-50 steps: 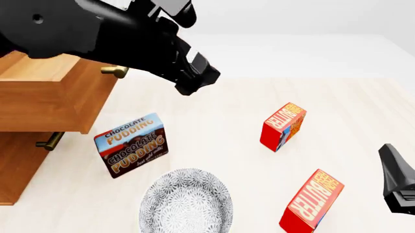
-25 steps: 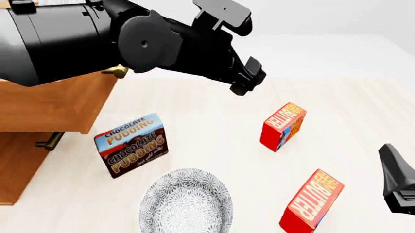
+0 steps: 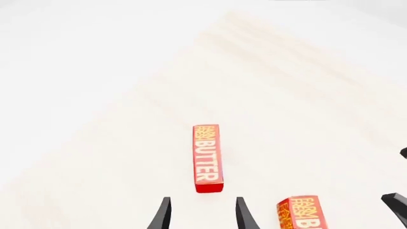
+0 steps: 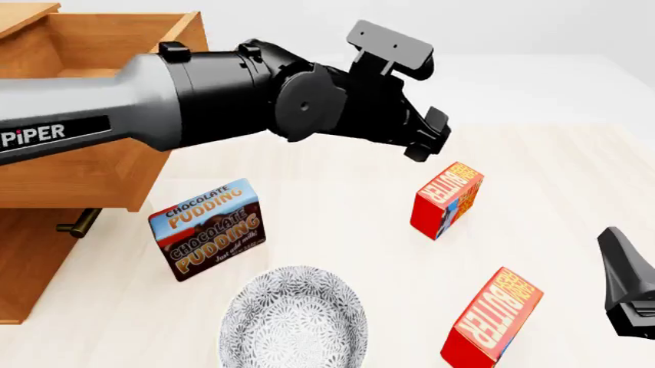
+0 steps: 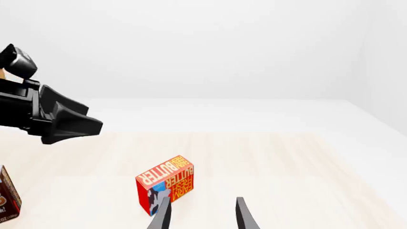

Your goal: Put the butter at the front in the top drawer of the cabinet and close it.

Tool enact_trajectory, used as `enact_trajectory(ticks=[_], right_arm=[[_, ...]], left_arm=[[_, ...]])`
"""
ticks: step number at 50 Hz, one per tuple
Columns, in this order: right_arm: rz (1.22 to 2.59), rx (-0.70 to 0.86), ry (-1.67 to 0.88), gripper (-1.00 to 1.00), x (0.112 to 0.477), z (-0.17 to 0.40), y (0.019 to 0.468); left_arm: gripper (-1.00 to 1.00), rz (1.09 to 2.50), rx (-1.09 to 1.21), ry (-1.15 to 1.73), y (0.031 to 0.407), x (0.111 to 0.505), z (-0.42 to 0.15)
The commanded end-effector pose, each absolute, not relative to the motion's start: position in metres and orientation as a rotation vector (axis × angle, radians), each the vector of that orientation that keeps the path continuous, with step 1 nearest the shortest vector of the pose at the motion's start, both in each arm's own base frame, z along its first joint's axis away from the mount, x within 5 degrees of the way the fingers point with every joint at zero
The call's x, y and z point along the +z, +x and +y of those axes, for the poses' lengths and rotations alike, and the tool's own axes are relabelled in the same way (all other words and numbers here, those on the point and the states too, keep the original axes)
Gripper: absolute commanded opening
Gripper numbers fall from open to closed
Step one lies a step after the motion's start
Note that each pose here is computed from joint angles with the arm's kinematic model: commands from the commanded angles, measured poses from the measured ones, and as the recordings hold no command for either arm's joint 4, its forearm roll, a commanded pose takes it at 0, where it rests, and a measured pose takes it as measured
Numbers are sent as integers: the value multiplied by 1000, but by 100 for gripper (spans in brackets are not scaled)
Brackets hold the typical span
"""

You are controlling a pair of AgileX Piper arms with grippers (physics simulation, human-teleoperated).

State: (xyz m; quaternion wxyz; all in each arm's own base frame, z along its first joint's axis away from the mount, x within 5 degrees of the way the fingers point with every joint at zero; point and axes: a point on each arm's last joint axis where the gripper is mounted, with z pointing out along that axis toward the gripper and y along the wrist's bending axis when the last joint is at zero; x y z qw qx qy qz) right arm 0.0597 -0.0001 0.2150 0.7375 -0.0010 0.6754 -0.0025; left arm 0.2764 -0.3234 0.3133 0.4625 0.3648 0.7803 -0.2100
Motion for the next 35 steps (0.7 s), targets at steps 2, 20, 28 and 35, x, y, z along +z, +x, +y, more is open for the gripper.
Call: enact_trajectory(ticks=[2, 20, 28, 35], right_arm=[[1483, -4, -1, 100, 215, 0, 60], [1483, -4, -1, 100, 215, 0, 60], [1483, -5, -1, 100, 215, 0, 60], [1483, -4, -1, 100, 215, 0, 60]], left_arm=[[100, 1937, -554, 872, 284, 294, -344], [100, 1970, -577, 860, 296, 269, -369], [100, 1989, -583, 836, 302, 257, -373], [100, 2008, -587, 818, 306, 244, -375]])
